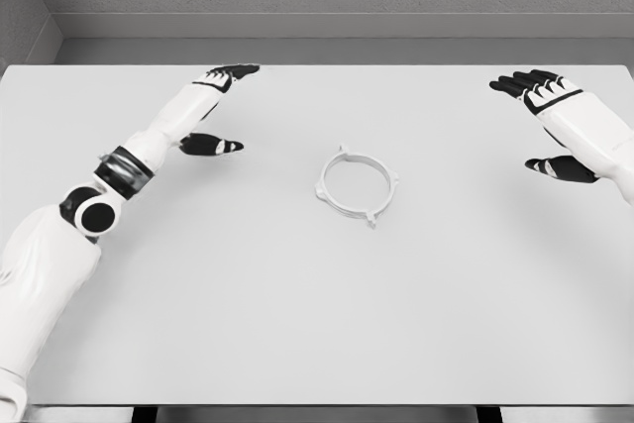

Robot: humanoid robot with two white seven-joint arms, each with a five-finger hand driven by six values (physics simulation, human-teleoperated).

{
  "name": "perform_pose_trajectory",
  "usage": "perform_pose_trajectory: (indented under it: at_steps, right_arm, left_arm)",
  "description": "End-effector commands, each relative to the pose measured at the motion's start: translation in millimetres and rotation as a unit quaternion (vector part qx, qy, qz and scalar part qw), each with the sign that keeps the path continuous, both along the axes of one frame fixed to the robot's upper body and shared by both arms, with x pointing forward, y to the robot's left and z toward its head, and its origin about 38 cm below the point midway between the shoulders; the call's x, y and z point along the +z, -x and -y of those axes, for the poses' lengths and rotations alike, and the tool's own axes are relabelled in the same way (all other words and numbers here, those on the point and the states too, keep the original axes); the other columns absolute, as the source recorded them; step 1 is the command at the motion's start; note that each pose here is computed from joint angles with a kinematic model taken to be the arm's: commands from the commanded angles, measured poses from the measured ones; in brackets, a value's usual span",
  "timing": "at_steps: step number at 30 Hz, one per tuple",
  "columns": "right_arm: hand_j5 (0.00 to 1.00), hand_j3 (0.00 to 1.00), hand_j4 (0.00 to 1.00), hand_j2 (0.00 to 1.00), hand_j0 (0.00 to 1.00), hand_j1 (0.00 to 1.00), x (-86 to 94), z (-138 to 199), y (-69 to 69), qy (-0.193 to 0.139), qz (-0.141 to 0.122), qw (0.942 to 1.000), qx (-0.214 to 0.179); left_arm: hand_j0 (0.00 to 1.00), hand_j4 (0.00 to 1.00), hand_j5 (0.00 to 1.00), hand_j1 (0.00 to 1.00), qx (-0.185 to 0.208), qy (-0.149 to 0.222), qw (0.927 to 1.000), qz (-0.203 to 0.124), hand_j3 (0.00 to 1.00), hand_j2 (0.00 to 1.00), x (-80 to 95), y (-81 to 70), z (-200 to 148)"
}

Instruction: Assemble PVC drainage pipe clamps

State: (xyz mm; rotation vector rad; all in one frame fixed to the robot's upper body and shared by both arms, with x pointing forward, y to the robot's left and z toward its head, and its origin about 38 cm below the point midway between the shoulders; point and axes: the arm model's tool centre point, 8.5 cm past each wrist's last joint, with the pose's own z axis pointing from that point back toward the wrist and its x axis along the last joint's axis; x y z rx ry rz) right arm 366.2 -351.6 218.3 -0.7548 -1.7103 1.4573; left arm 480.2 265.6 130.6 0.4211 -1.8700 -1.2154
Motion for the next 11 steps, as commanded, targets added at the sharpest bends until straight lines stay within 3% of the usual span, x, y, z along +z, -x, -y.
perform_pose_trajectory:
  at_steps: [1, 3, 11]
  right_arm:
    - [1.00, 1.00, 1.00, 1.00, 1.00, 1.00, 0.8, 0, 0.1, -0.004, 0.001, 1.0000, 0.000]
    - [1.00, 1.00, 1.00, 1.00, 1.00, 1.00, 0.1, 0, 0.3, -0.004, 0.000, 1.0000, 0.000]
    - [1.00, 1.00, 1.00, 1.00, 1.00, 1.00, -0.6, 1, 0.1, -0.005, -0.001, 1.0000, 0.000]
  left_arm:
    - [1.00, 1.00, 1.00, 1.00, 0.049, -0.029, 0.9982, 0.018, 1.00, 1.00, 30.3, 3.4, -76]
    - [1.00, 1.00, 1.00, 1.00, 0.076, -0.057, 0.9952, 0.024, 1.00, 1.00, 43.7, 9.0, -113]
    - [1.00, 1.00, 1.00, 1.00, 0.107, -0.072, 0.9915, 0.015, 1.00, 1.00, 41.7, 22.0, -148]
